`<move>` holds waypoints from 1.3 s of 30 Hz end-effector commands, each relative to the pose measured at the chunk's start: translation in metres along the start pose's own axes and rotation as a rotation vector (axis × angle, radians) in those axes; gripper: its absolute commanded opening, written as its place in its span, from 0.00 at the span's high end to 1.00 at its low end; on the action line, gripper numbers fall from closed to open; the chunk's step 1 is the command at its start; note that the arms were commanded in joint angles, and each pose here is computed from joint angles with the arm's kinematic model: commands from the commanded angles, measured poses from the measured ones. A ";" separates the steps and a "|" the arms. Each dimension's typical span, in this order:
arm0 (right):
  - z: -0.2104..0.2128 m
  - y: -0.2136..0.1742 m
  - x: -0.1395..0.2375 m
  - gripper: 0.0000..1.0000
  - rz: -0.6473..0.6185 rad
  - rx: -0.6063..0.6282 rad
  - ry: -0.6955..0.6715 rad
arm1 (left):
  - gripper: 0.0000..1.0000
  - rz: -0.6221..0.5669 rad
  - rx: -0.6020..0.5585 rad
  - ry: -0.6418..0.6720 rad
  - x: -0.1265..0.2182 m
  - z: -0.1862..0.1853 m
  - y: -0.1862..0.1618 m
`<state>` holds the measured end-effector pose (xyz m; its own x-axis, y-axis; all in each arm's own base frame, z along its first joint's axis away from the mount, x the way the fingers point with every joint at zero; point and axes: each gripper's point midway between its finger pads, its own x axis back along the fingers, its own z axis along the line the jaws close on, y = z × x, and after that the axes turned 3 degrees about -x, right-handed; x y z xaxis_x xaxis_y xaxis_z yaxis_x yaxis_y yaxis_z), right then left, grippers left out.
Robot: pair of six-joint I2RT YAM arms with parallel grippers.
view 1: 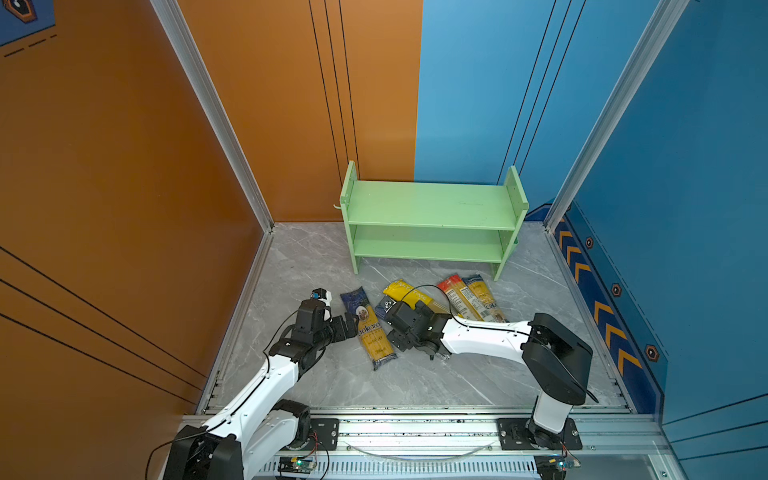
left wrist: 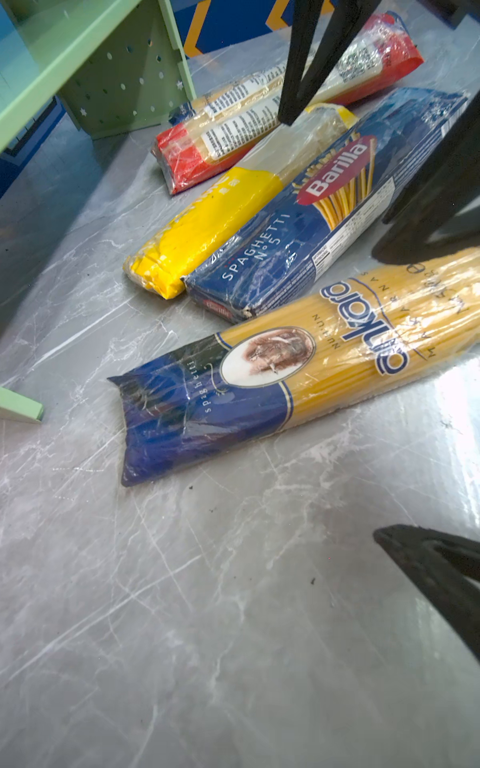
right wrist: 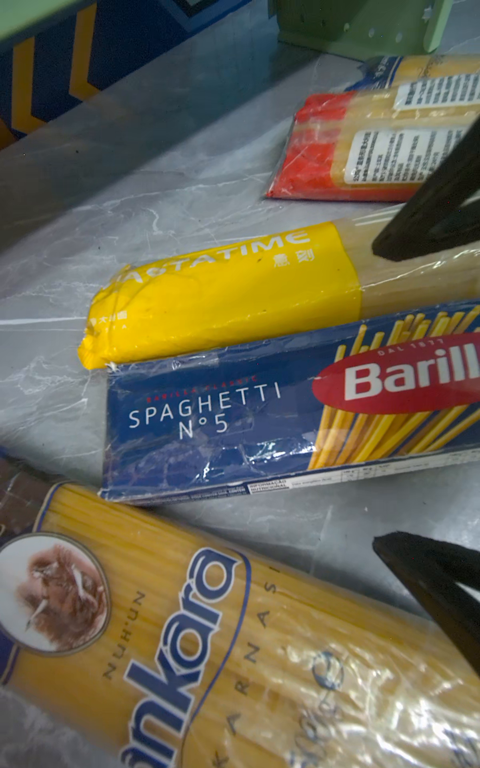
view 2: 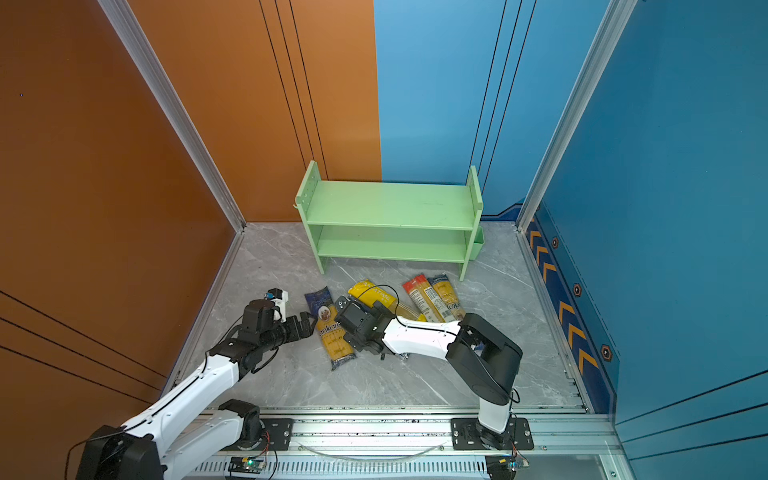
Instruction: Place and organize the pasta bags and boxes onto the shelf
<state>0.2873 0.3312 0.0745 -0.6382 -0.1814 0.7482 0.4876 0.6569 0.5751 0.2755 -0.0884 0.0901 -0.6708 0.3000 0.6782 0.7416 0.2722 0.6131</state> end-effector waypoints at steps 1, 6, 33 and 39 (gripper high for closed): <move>0.001 0.006 0.000 0.00 -0.005 -0.022 -0.032 | 0.02 0.037 0.043 0.028 0.005 0.006 -0.004; 0.018 0.007 -0.005 0.00 0.013 0.006 -0.004 | 0.02 0.051 0.046 -0.004 0.006 0.003 -0.007; 0.112 0.089 -0.029 0.02 -0.127 -0.085 0.458 | 0.02 0.043 0.090 0.035 0.022 0.019 -0.010; 0.099 0.099 -0.008 0.02 -0.162 -0.089 0.495 | 0.02 0.032 0.128 0.071 0.026 0.026 -0.010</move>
<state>0.2857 0.4653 0.0665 -0.3887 -0.5448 0.7430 0.4822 0.5668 0.6680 0.2550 -0.0665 0.0923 -0.6480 0.2773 0.7093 0.7554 0.3526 0.5523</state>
